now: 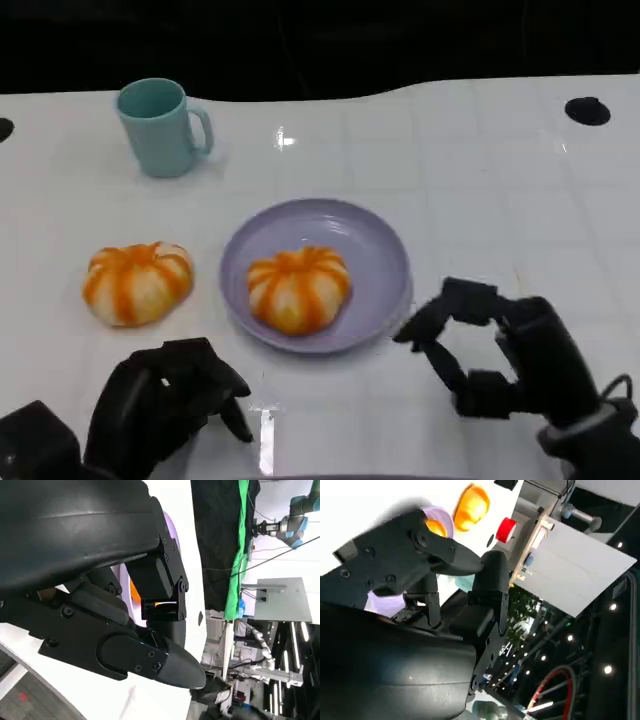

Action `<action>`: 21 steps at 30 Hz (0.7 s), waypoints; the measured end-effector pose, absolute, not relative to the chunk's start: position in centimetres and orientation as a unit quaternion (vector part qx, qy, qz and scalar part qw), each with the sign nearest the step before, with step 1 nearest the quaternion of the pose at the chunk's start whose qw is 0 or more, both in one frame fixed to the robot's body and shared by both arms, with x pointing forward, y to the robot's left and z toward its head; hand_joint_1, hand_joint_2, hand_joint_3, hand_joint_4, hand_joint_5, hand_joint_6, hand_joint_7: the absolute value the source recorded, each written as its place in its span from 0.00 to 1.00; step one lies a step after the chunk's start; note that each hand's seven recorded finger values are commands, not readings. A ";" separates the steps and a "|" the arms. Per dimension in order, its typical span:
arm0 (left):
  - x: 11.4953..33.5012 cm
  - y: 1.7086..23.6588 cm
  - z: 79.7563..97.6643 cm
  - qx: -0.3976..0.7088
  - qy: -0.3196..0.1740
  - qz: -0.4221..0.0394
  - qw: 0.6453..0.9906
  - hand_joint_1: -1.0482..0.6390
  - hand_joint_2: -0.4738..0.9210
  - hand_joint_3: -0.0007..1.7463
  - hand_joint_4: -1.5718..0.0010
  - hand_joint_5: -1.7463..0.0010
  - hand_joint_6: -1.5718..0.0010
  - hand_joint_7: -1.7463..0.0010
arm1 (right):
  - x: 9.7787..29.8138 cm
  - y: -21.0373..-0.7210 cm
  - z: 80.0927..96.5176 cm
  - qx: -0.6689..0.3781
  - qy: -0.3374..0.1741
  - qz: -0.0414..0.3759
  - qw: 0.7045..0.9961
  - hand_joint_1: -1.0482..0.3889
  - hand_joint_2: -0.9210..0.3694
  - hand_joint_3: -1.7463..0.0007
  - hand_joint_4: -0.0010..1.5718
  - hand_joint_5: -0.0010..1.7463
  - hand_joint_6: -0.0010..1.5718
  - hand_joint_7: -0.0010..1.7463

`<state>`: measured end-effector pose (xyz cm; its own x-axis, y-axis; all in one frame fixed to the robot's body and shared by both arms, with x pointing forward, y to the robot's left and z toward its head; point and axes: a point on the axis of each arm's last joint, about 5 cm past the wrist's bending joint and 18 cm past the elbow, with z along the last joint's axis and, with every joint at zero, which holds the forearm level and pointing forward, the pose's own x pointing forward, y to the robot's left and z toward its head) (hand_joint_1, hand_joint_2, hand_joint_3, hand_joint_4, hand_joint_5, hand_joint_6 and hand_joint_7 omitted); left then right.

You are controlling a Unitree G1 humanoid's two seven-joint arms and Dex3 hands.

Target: Grasp the bread from the table and place it into the plate.

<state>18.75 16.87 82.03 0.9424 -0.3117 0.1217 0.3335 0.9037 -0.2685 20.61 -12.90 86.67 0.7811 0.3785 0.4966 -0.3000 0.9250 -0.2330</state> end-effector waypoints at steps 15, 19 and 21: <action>18.8 16.9 82.0 -0.144 -0.038 -0.166 0.975 0.06 1.00 0.04 0.26 0.32 0.24 0.57 | 18.0 -15.5 85.6 -0.067 -0.246 0.156 0.954 0.57 0.35 0.32 0.49 0.88 0.51 0.73; 18.8 16.9 82.0 -0.144 -0.037 -0.165 0.975 0.07 1.00 0.04 0.26 0.32 0.24 0.57 | 17.7 -15.7 85.3 -0.065 -0.237 0.153 0.957 0.55 0.31 0.37 0.48 0.91 0.51 0.74; 18.8 16.9 82.0 -0.144 -0.037 -0.165 0.975 0.06 1.00 0.04 0.26 0.32 0.23 0.57 | 17.6 -15.9 85.0 -0.068 -0.226 0.151 0.960 0.53 0.29 0.40 0.48 0.92 0.50 0.75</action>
